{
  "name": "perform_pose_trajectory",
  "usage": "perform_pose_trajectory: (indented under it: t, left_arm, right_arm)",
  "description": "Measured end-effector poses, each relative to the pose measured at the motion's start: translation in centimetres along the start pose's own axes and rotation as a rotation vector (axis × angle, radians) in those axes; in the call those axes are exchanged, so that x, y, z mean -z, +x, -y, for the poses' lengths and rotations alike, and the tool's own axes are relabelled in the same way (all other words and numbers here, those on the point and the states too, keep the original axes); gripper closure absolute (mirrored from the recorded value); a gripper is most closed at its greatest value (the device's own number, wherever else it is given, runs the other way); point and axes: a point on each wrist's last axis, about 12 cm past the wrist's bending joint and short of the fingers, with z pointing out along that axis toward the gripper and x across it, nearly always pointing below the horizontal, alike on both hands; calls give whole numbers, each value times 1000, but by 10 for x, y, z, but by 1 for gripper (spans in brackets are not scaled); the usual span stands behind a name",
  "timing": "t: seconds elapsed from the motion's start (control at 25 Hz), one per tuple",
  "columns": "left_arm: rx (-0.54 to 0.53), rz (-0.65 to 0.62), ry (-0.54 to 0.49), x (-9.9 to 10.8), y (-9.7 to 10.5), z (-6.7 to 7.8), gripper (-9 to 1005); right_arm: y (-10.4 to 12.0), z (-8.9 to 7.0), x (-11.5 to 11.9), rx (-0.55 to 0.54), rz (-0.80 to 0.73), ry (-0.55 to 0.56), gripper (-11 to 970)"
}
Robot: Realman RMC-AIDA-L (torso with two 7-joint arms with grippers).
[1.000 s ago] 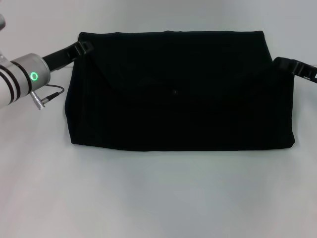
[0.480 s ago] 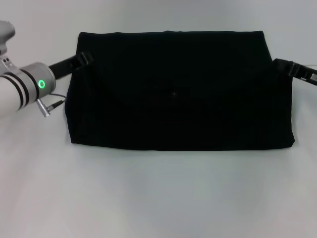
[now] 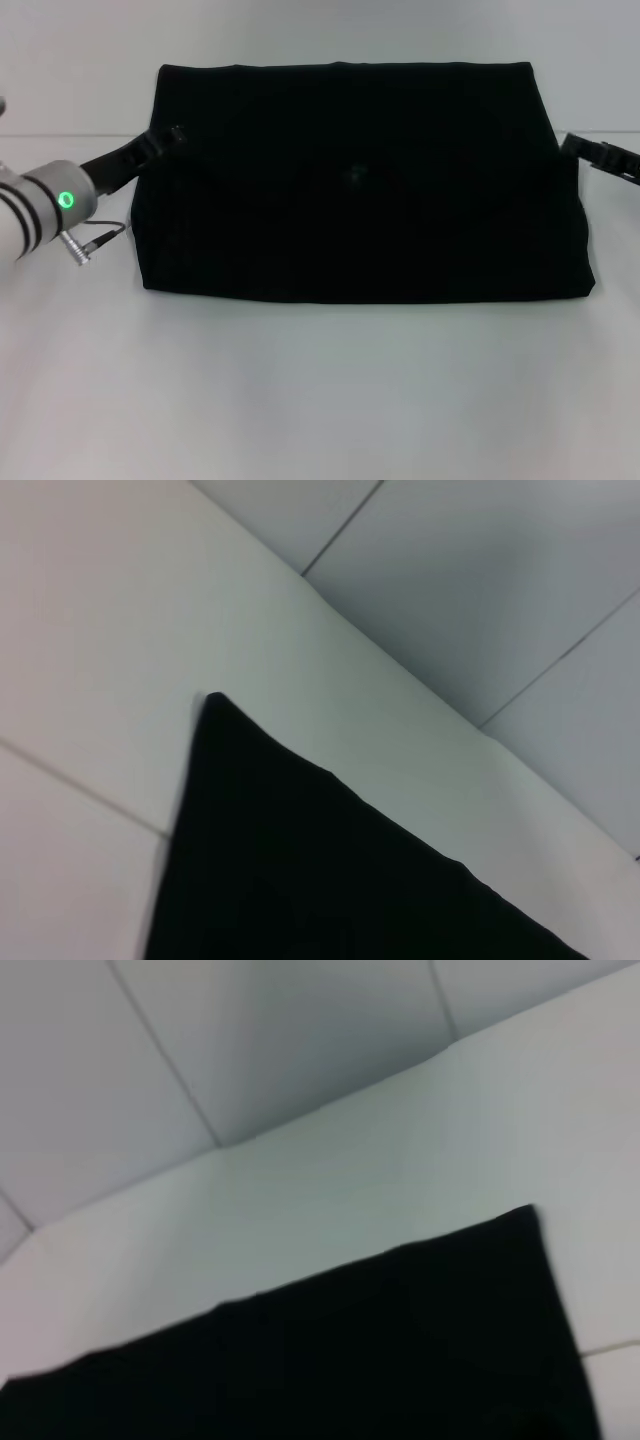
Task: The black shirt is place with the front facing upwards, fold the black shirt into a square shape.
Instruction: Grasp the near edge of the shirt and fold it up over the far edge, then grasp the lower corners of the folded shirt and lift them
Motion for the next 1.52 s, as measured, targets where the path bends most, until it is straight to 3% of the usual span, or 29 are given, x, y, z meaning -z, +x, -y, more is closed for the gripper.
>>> perform_pose_trajectory:
  t: [0.2, 0.44, 0.68, 0.84, 0.96, 1.08, 1.28, 1.52]
  left_arm:
    - [51, -23, 68, 15, 0, -11, 451]
    - [48, -106, 192, 35, -5, -16, 447]
    - [30, -214, 209, 58, -8, -32, 443]
    - [-36, -233, 196, 62, -7, -37, 440]
    - [-77, -249, 176, 60, -4, -38, 338]
    - [-101, -263, 154, 57, 0, -38, 236]
    - [-132, -287, 127, 52, 7, -37, 155]
    - [-148, -299, 91, 48, 14, -39, 156]
  right_arm:
    - [-6, 11, 14, -48, 48, -40, 437]
    - [-11, 17, 27, -41, 53, -101, 298]
    - [4, 9, 54, 153, -15, -329, 79]
    - [32, 3, 70, 309, -81, -461, 74]
    - [50, -2, 77, 361, -120, -520, 75]
    - [60, -5, 79, 362, -131, -540, 76]
    - [68, -7, 80, 352, -144, -549, 77]
    - [70, -7, 81, 347, -156, -552, 78]
